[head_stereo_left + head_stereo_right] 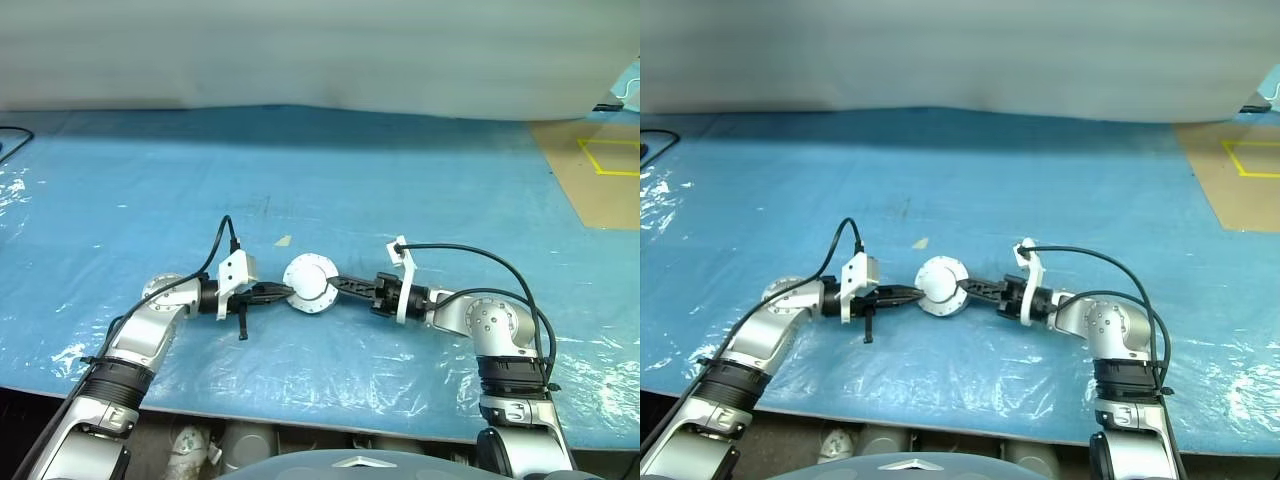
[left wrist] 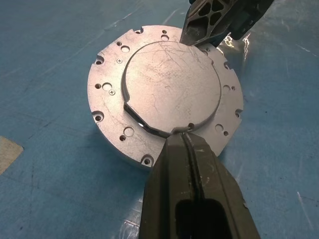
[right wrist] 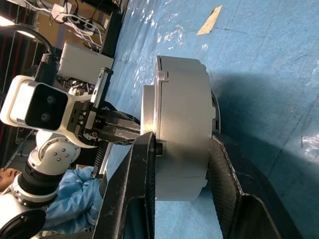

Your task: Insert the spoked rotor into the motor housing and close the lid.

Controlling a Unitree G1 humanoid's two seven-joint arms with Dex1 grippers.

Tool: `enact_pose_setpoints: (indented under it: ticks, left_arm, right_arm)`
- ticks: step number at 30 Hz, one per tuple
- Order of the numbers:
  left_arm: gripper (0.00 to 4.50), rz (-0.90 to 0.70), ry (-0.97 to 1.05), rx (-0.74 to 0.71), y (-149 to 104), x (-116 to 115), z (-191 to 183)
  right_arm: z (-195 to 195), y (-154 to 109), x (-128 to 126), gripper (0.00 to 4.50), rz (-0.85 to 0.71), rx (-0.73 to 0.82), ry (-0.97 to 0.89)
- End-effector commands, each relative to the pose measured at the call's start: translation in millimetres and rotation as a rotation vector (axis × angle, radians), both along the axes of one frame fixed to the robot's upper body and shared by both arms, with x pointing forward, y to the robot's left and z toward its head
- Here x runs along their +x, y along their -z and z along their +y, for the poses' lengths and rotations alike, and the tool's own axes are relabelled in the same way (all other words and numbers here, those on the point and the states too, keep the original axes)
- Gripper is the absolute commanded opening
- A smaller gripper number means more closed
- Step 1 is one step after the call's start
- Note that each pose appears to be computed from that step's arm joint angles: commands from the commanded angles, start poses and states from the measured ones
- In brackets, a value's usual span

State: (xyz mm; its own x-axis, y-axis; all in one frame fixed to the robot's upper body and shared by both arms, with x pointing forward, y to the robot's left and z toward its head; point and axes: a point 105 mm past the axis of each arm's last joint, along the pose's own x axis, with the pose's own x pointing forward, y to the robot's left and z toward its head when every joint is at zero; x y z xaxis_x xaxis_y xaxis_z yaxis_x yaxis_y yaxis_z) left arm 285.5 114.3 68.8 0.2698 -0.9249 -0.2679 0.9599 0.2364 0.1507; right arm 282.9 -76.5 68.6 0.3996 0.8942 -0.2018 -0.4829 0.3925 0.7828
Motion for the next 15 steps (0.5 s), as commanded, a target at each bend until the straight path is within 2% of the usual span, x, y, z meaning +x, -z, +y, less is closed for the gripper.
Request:
enact_pose_setpoints:
  ticks: [1, 4, 7, 11, 15]
  left_arm:
    - [0.00, 0.018, 0.005, 0.019, 6.1, -1.0, -4.3]
    - [0.00, 0.011, -0.004, 0.000, 1.3, 0.9, -4.9]
    - [0.00, 0.042, -0.030, -0.090, -14.9, 3.5, -4.5]
    - [0.00, 0.146, -0.001, -0.242, -41.8, -9.7, -2.8]
    - [0.00, 0.193, -0.007, -0.250, -50.6, -19.4, 7.4]
  right_arm:
    - [16.0, -7.3, -6.4, 1.07, -0.019, 0.029, -0.054]
    - [16.0, -7.2, -4.3, 1.07, -0.016, 0.028, -0.045]
    - [13.0, -4.8, -0.2, 1.07, -0.005, 0.026, -0.019]
    - [10.7, -3.3, 3.3, 1.07, 0.006, 0.024, 0.009]
    - [9.3, -3.8, 7.5, 1.07, 0.019, 0.032, 0.038]
